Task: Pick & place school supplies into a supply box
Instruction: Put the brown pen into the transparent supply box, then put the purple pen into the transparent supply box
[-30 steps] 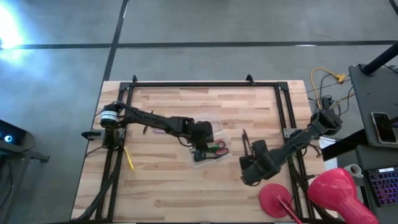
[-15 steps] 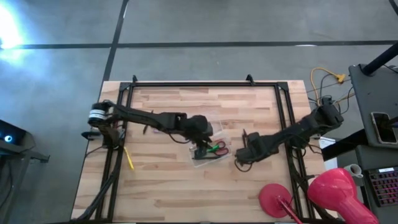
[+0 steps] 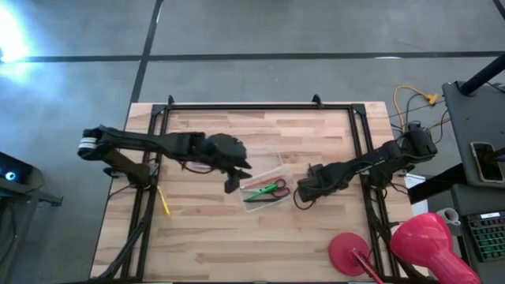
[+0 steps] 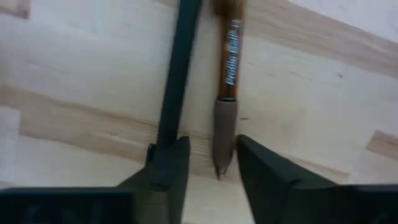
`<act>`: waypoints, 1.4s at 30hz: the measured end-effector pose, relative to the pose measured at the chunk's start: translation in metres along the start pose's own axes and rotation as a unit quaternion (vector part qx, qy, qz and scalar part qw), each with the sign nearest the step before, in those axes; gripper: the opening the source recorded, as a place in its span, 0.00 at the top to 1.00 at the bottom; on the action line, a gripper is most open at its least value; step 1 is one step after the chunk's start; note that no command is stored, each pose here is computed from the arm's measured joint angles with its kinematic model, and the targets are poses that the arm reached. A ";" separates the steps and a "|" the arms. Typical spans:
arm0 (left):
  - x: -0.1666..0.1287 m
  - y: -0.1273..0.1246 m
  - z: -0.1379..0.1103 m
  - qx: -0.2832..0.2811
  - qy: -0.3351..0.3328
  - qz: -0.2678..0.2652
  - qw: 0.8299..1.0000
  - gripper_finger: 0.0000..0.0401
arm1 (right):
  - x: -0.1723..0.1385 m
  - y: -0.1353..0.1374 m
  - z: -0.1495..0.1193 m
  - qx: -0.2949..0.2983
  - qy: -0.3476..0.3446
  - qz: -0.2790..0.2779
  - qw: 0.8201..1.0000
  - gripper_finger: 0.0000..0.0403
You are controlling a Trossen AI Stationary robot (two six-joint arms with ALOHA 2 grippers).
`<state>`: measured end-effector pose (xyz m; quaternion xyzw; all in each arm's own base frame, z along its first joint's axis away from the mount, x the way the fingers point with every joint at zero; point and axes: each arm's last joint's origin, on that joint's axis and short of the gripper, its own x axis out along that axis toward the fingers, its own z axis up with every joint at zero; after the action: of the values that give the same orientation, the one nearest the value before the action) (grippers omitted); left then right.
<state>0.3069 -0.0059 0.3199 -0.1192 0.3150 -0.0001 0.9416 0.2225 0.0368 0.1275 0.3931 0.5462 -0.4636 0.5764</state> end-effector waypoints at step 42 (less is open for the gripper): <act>-0.042 0.072 -0.183 -0.180 0.089 0.170 0.965 0.64 | -0.071 0.158 0.036 -0.413 -0.048 0.096 0.904 0.68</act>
<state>0.1595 0.0264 0.1868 -0.2306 0.4084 0.2060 0.8588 0.3864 0.0507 0.1927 0.1475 0.6205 -0.1572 0.7540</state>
